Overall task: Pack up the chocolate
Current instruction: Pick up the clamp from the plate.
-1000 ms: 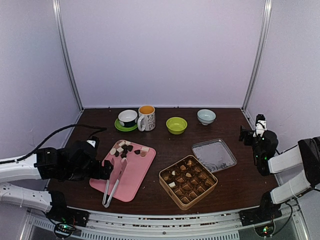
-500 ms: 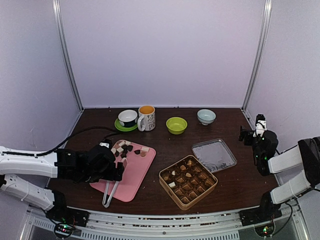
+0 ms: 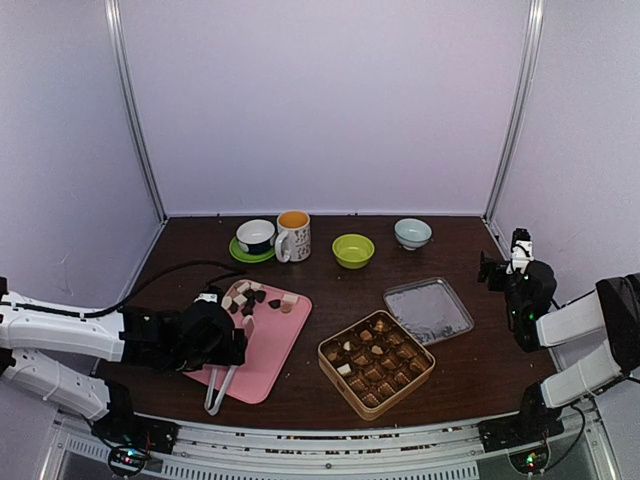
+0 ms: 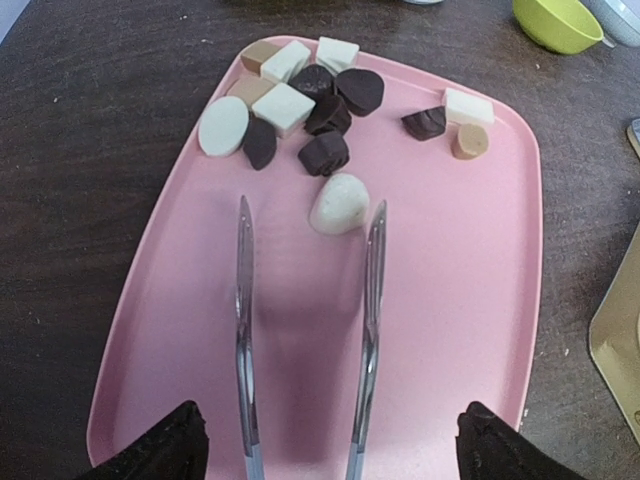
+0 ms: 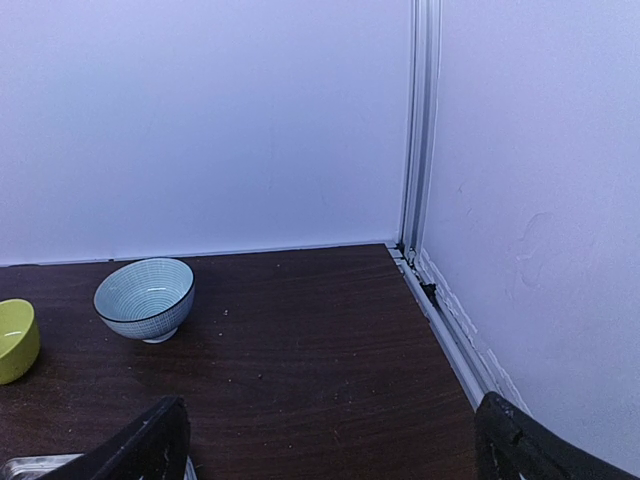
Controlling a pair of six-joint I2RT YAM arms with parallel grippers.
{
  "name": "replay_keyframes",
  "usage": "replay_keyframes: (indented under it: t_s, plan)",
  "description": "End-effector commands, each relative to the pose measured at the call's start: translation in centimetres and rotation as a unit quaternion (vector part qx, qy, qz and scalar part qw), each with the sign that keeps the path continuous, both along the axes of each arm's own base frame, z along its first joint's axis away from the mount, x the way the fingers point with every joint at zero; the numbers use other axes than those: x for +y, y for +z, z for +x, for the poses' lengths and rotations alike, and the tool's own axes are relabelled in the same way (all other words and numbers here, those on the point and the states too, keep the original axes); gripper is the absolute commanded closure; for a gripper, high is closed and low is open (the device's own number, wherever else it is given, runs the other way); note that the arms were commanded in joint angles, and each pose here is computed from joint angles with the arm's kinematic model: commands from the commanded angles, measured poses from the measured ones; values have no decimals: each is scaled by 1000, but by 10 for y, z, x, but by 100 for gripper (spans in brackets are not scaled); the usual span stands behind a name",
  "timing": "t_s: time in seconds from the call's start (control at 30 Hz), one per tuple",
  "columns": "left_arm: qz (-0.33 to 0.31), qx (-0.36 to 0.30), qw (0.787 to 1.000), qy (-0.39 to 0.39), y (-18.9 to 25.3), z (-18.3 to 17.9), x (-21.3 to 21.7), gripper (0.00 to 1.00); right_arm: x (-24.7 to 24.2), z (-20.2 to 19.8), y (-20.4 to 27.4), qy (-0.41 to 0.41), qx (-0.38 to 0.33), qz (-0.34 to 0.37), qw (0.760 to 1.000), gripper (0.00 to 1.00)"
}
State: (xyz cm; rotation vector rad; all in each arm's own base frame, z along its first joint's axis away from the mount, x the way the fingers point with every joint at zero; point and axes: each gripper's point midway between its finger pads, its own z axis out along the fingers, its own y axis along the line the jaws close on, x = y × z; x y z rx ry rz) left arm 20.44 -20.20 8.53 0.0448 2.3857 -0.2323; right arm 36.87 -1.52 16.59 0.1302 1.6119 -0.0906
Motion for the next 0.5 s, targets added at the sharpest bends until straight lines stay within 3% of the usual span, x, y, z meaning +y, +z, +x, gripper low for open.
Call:
replay_keyframes:
  t_s: [0.0,0.23,0.47]
  plan:
    - [-25,14,1000,14,-5,-3,-5,11,-2,2,9,-3,-15,2,1000,0]
    - [-31,75,997,13,-21,-21,-4,10,-2,2,9,-3,-15,2,1000,0]
    - [-15,87,996,24,-35,-25,5,10,-2,2,9,-3,-15,2,1000,0]
